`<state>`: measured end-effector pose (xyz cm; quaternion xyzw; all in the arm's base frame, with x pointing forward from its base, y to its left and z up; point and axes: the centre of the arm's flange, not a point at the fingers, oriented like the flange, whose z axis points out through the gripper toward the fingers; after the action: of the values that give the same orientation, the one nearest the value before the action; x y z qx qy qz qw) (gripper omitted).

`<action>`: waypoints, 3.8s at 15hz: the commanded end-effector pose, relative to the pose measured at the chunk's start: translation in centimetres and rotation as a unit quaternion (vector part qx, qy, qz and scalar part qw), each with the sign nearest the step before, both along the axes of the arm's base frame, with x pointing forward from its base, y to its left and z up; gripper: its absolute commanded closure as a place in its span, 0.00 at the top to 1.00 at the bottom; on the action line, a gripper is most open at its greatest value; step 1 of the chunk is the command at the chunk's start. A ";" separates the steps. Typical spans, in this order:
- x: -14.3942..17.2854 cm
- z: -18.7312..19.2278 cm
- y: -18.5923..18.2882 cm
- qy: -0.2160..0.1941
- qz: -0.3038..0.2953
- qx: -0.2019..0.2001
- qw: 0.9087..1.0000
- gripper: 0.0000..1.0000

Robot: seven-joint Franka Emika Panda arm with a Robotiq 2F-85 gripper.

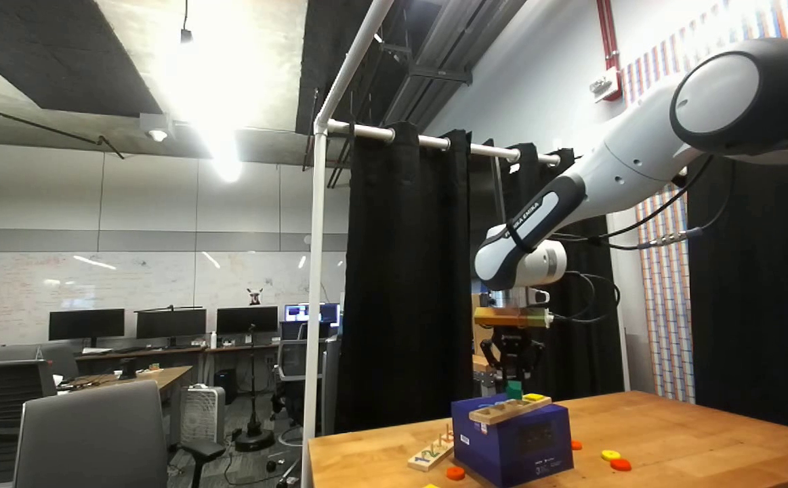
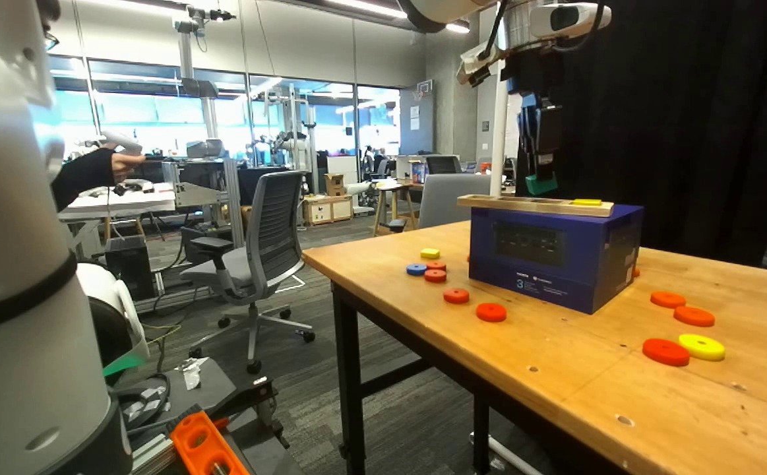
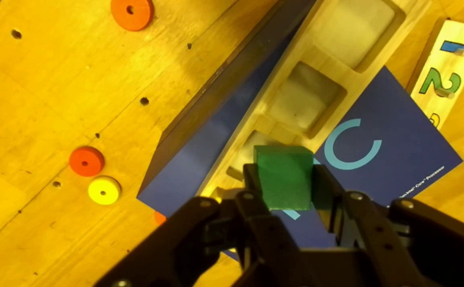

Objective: Place the green block on the wooden board

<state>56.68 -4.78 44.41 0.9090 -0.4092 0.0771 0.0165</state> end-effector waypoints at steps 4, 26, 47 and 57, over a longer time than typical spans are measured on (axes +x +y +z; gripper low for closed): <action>0.2 0.9 -1.4 0.024 -0.061 0.062 0.996 0.15; 1.4 0.1 -3.2 -0.016 -0.244 0.103 0.964 0.15; 0.9 -0.5 -4.0 -0.015 -0.261 0.098 0.960 0.15; -0.2 -1.3 -3.7 0.007 -0.258 0.103 0.961 0.14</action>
<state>57.19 -8.75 42.70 0.7715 -0.6334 0.0257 -0.0543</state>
